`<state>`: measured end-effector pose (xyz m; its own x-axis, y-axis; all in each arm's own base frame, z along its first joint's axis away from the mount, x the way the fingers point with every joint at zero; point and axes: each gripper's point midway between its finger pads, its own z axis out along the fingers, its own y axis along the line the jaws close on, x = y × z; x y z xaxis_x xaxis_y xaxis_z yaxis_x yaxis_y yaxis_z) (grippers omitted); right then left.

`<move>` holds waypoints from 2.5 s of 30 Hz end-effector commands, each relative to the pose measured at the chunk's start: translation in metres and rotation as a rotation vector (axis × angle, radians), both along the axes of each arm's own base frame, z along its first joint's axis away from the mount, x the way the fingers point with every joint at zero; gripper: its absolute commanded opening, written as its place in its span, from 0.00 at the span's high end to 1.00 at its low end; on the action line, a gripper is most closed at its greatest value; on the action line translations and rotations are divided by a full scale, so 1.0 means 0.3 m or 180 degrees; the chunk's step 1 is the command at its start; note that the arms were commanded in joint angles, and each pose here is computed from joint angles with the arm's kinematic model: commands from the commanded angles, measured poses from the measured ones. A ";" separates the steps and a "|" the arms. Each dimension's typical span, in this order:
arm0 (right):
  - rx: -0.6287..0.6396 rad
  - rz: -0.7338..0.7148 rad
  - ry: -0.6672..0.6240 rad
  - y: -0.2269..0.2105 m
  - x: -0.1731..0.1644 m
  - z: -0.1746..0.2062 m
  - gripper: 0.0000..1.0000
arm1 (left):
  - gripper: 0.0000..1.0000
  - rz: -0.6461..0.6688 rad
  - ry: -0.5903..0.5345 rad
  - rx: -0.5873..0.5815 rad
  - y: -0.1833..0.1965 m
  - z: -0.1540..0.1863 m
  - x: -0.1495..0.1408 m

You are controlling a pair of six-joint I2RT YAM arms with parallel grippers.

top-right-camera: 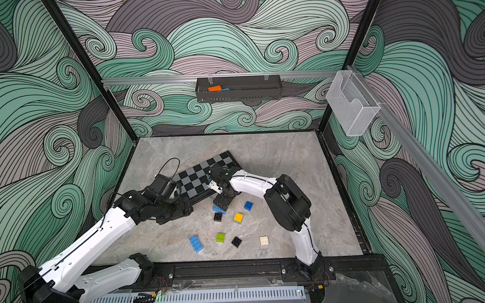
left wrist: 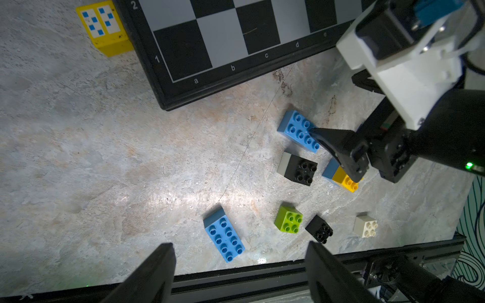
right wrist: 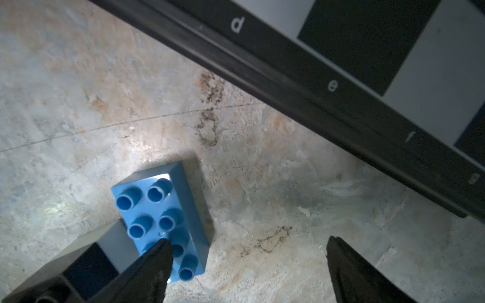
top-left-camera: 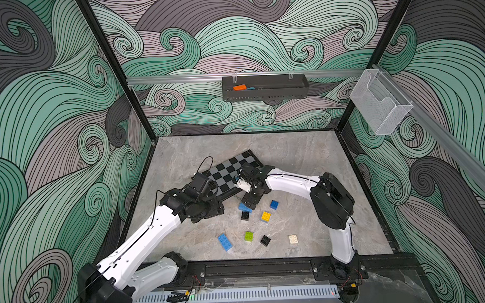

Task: Assemble a giraffe with lego
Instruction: Adjust the lego brick at the center of the board, then pick up the lego brick from the center of the board.

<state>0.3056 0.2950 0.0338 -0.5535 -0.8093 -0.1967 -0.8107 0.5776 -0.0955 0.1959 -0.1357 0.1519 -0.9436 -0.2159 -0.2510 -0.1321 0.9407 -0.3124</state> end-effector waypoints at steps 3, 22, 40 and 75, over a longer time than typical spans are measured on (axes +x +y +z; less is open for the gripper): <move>-0.0538 -0.0167 -0.0022 -0.155 0.017 -0.093 0.06 | 0.18 0.0035 -0.0033 0.0025 0.014 0.023 0.003; 0.0625 0.0000 -0.0153 -0.077 0.006 0.139 0.03 | 0.08 -0.0174 0.0412 -0.0092 -0.051 -0.049 -0.024; 0.0659 0.0036 0.0389 -0.019 -0.072 -0.010 0.14 | 0.01 -0.0868 -0.0045 -0.0227 -0.119 0.006 -0.011; 0.0582 0.0275 0.0004 -0.140 -0.269 0.255 0.81 | 0.07 -0.0223 0.0317 -0.0260 -0.161 -0.253 0.075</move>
<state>0.2385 0.2698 0.1336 -0.4427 -0.7795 -0.4432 -0.8647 0.5019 -0.0190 0.2006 -0.1728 0.0682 -0.9831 -0.1518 -0.1026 -0.1075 0.9314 -0.3477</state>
